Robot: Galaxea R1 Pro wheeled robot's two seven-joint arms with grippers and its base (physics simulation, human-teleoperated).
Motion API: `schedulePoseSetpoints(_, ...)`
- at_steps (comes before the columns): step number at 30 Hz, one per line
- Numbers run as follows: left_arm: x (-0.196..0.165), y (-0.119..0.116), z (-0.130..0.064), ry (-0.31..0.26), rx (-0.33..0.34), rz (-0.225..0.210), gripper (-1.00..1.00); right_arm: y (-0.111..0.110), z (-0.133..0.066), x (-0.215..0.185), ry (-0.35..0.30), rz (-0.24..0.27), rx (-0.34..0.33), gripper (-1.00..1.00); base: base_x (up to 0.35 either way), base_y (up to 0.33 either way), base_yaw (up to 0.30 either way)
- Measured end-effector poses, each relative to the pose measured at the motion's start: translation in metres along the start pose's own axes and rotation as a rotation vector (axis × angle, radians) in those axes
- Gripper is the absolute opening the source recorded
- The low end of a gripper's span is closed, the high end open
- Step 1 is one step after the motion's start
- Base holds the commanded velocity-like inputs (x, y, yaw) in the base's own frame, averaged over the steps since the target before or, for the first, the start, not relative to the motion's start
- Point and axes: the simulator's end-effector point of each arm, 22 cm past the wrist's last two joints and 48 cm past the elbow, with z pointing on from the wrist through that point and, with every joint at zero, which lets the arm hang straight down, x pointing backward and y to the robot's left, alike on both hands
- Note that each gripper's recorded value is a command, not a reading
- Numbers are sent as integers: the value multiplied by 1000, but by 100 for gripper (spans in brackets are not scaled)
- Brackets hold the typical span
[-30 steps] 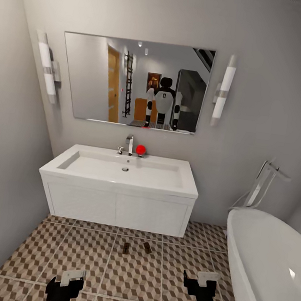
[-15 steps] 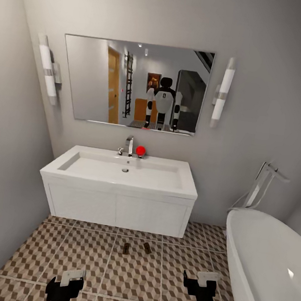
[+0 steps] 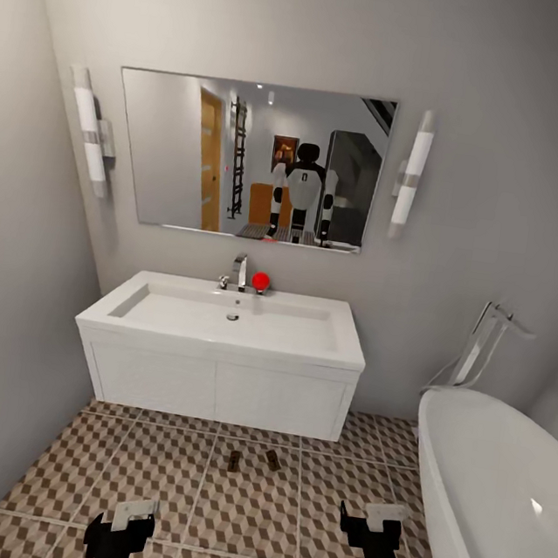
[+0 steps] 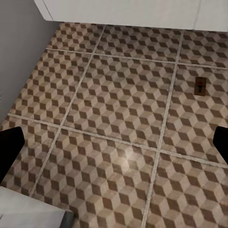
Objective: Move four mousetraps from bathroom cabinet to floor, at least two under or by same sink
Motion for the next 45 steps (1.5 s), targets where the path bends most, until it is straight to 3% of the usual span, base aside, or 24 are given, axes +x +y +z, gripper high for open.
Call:
schedulePoseSetpoints(18,-5,6,-13,0,-2,1,100,-2,-12,-7,1,0,0,100,0,0,0)
schedulePoseSetpoints(45,-5,6,-12,0,-3,1,100,-2,-12,-7,1,0,0,100,0,0,0)
